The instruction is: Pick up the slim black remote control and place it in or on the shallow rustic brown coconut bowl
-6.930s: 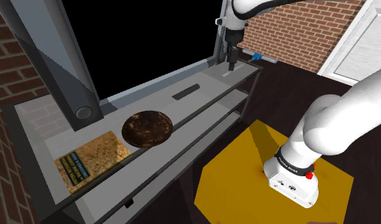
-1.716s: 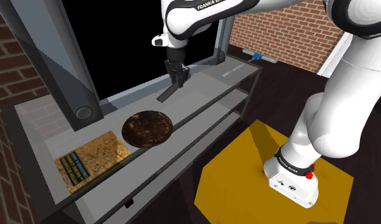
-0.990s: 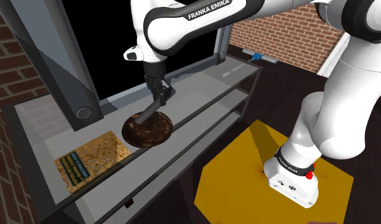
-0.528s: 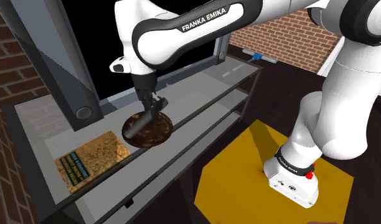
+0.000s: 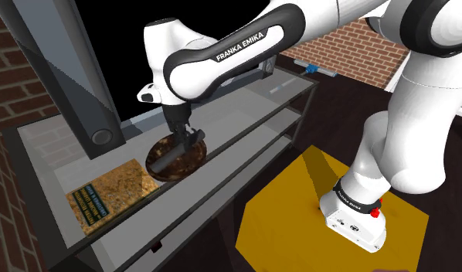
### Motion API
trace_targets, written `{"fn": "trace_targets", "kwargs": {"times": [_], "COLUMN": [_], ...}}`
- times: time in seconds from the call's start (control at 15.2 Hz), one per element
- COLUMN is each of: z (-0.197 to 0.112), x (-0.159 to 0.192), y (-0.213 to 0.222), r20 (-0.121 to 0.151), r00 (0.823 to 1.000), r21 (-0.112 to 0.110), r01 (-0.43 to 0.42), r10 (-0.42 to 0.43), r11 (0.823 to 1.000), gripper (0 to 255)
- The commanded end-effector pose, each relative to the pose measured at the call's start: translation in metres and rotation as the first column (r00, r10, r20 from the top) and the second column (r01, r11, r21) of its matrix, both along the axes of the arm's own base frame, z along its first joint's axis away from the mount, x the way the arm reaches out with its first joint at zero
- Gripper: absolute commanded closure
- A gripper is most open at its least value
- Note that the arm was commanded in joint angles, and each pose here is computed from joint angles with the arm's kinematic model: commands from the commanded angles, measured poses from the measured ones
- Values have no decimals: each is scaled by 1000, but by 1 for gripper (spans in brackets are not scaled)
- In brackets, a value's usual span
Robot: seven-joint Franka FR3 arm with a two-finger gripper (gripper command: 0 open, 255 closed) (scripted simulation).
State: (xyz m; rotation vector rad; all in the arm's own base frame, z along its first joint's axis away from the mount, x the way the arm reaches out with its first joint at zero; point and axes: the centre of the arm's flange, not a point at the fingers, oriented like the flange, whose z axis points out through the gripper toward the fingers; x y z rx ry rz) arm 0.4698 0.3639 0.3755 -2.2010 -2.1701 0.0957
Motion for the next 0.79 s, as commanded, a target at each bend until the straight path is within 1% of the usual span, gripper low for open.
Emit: {"fn": "trace_targets", "kwargs": {"times": [0.0,0.46,0.53,0.73], "z": [-8,-8,-8,-8], "x": [-3,-3,-3,-3], "y": [2,2,2,2], "r20": [-3,-3,-3,-3], "r00": [1000,1000,1000,1000], "r21": [0,0,0,0], "r01": [-3,-3,-3,-3], "r10": [3,3,3,3], "r11": [1000,1000,1000,1000], "gripper": [255,255,0,0]}}
